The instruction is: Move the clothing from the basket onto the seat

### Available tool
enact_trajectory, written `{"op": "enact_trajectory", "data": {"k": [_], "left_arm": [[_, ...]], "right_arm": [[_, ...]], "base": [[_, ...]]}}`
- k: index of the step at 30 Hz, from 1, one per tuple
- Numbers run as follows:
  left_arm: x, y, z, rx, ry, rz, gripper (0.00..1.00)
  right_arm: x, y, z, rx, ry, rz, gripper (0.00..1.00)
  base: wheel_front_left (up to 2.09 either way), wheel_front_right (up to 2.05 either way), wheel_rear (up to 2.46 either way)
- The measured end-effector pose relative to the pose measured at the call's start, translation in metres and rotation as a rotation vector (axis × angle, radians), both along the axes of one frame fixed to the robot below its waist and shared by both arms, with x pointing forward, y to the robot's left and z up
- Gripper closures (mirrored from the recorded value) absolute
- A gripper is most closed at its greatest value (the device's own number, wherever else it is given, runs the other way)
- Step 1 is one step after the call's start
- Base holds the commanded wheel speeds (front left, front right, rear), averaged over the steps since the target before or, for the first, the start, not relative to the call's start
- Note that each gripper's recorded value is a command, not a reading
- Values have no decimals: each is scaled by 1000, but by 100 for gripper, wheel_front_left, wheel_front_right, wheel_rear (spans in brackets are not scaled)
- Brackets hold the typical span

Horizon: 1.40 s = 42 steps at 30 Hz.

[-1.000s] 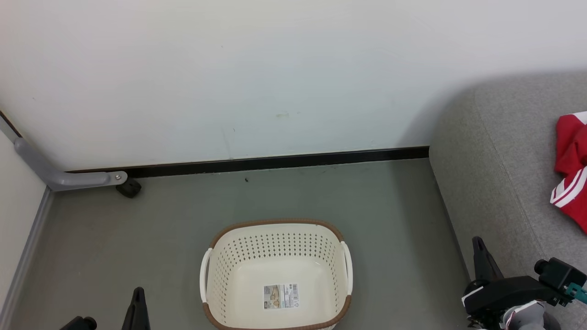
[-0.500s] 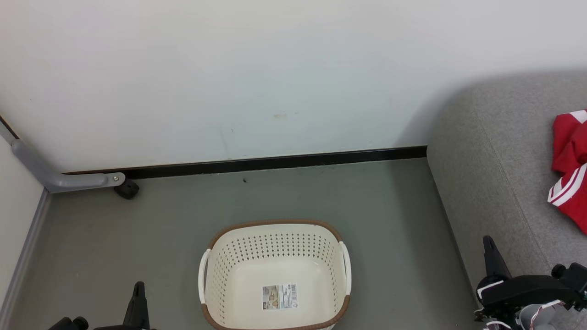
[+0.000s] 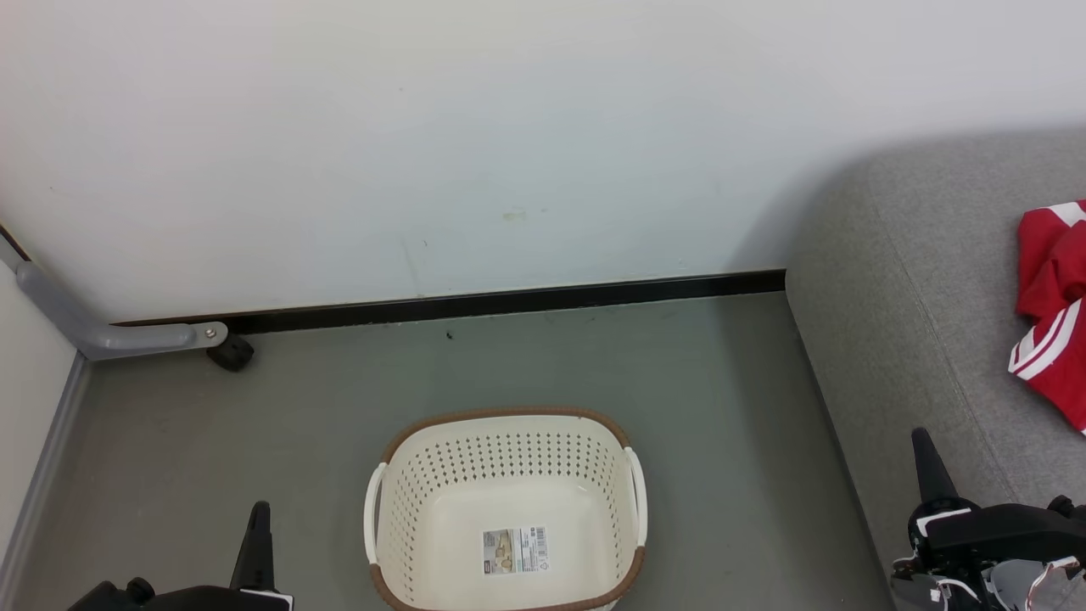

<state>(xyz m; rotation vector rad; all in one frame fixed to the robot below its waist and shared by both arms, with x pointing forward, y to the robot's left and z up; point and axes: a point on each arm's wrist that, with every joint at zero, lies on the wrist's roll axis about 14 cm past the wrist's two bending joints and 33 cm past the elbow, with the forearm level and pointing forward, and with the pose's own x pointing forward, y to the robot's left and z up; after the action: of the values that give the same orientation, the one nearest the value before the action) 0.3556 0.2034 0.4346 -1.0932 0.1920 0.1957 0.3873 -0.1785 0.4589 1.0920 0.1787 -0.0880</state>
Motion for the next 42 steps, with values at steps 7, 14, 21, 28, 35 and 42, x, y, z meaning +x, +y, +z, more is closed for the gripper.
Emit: {"op": "enact_trajectory", "data": {"k": [7, 14, 21, 28, 35, 42], "left_arm": [[3, -4, 5, -96, -21, 0, 100], [7, -6, 12, -201, -52, 6, 100], [13, -9, 22, -299, -92, 6, 100], [16, -12, 29, -397, -115, 3, 100], [22, -14, 40, -465, -154, -3, 100], [22, -14, 40, -476, -155, 0, 100]], "right_arm": [[0, -6, 5, 99, -17, -25, 100], [-3, -11, 7, 204, -28, -50, 100], [-2, -17, 15, 301, -57, -69, 100], [-2, -23, 20, 403, -82, -90, 100], [-3, -28, 26, 470, -108, -103, 100], [-3, -28, 26, 471, -108, -103, 100]], "base": [[0, 0, 0], [0, 0, 0], [0, 0, 0], [0, 0, 0], [0, 0, 0], [0, 0, 0]]}}
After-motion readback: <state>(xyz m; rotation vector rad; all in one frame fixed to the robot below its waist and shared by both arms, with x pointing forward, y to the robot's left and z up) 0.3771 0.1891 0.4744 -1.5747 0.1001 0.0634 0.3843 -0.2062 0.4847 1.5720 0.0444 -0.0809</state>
